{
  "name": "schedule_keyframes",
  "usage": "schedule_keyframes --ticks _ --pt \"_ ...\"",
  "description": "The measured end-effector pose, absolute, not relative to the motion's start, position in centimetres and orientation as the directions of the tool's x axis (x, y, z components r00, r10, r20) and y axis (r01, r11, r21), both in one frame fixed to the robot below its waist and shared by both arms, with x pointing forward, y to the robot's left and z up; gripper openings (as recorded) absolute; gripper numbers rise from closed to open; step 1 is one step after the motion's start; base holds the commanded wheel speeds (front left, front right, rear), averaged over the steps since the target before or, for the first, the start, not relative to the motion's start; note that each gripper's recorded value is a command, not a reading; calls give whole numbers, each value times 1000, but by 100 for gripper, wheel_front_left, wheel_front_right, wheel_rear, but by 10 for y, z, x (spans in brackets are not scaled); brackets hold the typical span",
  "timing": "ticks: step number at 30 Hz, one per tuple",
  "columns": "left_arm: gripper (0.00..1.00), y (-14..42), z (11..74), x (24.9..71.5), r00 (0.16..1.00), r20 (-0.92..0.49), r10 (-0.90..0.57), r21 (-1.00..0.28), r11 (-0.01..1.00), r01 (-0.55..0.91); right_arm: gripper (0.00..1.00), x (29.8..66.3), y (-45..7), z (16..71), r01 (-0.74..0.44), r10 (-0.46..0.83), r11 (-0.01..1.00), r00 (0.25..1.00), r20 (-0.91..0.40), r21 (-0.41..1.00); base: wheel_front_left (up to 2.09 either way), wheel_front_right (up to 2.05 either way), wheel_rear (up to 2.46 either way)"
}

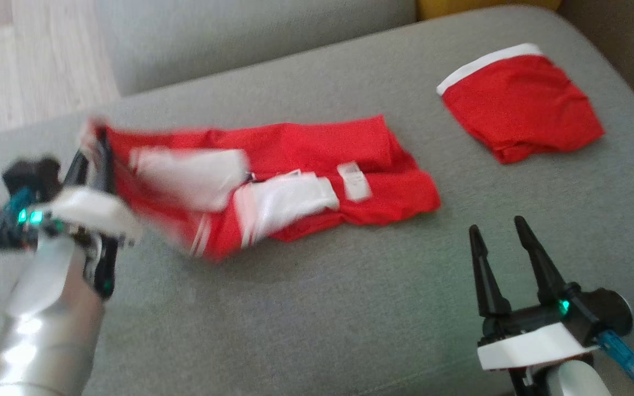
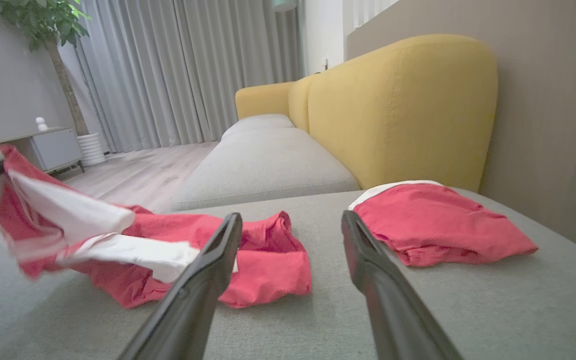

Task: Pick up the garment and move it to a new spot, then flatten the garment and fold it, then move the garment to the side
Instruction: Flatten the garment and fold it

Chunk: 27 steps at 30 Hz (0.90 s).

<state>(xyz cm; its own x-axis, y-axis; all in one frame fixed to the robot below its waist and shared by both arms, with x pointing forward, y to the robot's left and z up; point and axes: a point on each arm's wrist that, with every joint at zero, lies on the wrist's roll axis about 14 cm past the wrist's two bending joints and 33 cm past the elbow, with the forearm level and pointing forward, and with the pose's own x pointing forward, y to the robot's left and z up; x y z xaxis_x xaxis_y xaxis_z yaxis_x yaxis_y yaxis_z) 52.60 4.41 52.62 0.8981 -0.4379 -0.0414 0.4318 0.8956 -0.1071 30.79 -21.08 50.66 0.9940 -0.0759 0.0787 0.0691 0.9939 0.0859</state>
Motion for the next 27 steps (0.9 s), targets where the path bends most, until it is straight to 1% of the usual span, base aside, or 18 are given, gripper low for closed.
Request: schedule_keyframes --ticks 1,3,5,7,10,12,14,16,18,20,22,25,27 --pt "100 55 503 523 906 -99 -411 -139 907 397 100 312 -207 504 57 -63 995 996 68 85 0 0 0" --pt "100 74 479 523 914 -156 -374 -139 925 354 100 318 -200 497 36 -40 996 998 45 85 0 0 0" --pt "100 95 476 532 932 -154 -327 -130 942 309 100 325 -197 494 22 -25 996 999 35 84 0 0 0" --pt "100 113 482 540 950 -136 -281 -90 958 271 100 332 -194 494 10 -13 996 999 34 83 0 0 0" --pt "100 122 520 548 970 -12 -243 -2 970 243 100 336 -190 492 -6 4 996 1000 30 85 0 0 0" --pt "100 114 548 545 961 86 -262 46 965 258 100 337 -188 492 -11 9 996 1000 30 86 0 0 0" --pt "100 98 561 530 939 148 -311 95 949 300 100 337 -189 493 -10 8 996 999 33 86 0 0 0" --pt "100 79 557 507 916 163 -366 120 929 350 100 337 -188 494 -13 10 996 999 38 87 0 0 0" --pt "100 51 543 479 882 141 -450 139 891 433 100 337 -187 495 -19 15 996 999 41 88 0 0 0" --pt "100 16 526 446 822 107 -560 170 824 540 100 336 -186 495 -21 18 996 999 42 89 0 0 0" --pt "100 -18 511 415 734 66 -676 272 720 638 100 336 -186 493 -20 17 996 999 36 90 0 0 0" --pt "100 -55 489 380 625 5 -781 295 598 745 100 337 -184 489 -24 22 996 1000 23 90 0 0 0" --pt "100 -71 476 366 577 -29 -816 279 548 789 100 337 -184 485 -23 22 996 1000 9 91 0 0 0"
